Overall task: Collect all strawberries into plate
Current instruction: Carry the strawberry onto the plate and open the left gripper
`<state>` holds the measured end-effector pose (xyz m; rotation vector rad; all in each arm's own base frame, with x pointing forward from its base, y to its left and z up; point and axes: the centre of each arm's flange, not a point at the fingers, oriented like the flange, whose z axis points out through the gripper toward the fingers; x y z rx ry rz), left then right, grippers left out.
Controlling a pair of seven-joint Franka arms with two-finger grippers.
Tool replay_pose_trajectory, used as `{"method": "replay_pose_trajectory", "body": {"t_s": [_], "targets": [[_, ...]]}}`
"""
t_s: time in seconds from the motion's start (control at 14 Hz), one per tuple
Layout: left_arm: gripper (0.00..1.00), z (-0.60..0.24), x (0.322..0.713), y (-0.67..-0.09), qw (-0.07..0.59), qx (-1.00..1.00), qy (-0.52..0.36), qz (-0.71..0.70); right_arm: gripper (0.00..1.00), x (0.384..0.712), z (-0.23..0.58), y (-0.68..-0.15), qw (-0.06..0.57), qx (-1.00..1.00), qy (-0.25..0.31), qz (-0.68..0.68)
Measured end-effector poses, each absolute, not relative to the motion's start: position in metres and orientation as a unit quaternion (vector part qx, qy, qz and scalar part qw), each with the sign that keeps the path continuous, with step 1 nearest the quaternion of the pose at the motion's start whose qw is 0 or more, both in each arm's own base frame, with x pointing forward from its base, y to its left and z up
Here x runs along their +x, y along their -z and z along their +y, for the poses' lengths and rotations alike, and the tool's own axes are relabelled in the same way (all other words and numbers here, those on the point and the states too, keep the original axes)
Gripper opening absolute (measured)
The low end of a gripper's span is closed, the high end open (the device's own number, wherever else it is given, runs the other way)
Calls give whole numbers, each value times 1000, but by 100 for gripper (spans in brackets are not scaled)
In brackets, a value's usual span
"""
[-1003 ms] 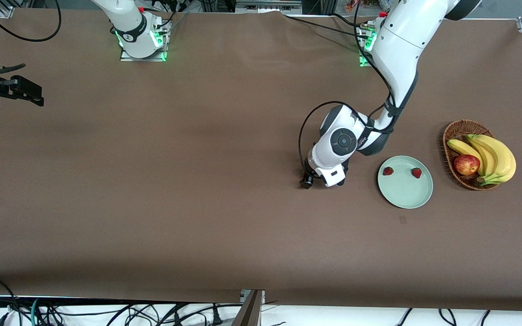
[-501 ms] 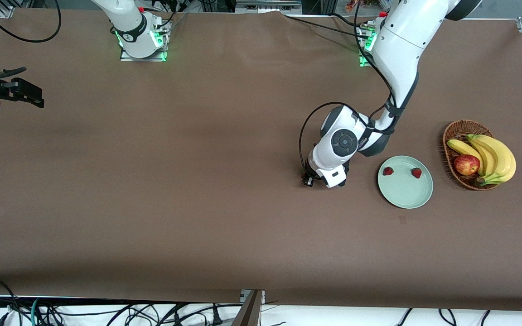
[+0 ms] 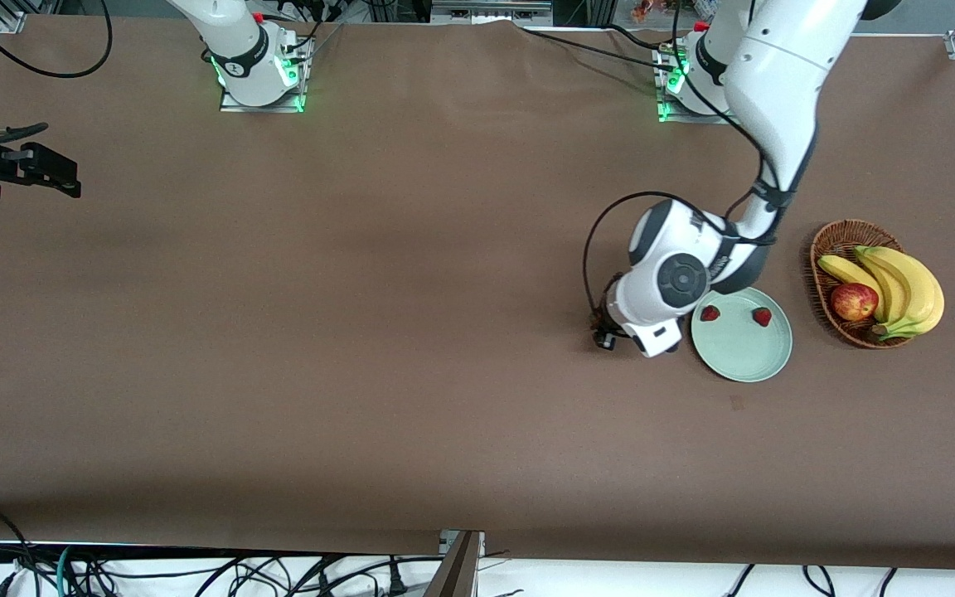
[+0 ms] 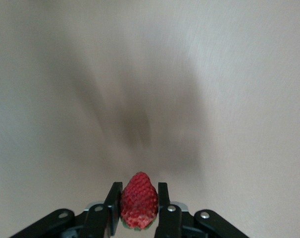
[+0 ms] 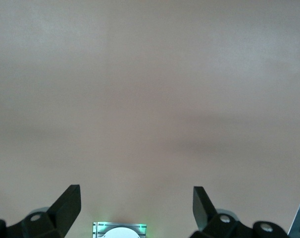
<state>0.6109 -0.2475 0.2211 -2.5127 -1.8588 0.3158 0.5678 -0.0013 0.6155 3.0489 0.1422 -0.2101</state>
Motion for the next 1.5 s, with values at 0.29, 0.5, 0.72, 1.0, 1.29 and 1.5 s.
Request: {"method": "replay_pose_trajectory", "body": {"t_s": [0.29,0.5,0.72,1.0,1.29,1.5], "targets": [[33,-181,621,-246,29,-864,-112,-489,100,570,3,-612,41,995,71,50],[33,-112,628,-257,62,-894,-107,-430,100,571,3,-610,41,995,72,51],[33,-49,614,-245,68,-913,-116,-385,100,571,4,-610,41,995,72,51],[33,-23,576,-204,49,-924,-80,-371,100,571,4,-610,41,995,72,51],[37,-24,561,-191,42,-927,-73,-364,100,571,5,-610,41,995,72,52],[67,-24,570,-219,36,-929,-51,-365,100,571,5,-610,40,995,72,52]]}}
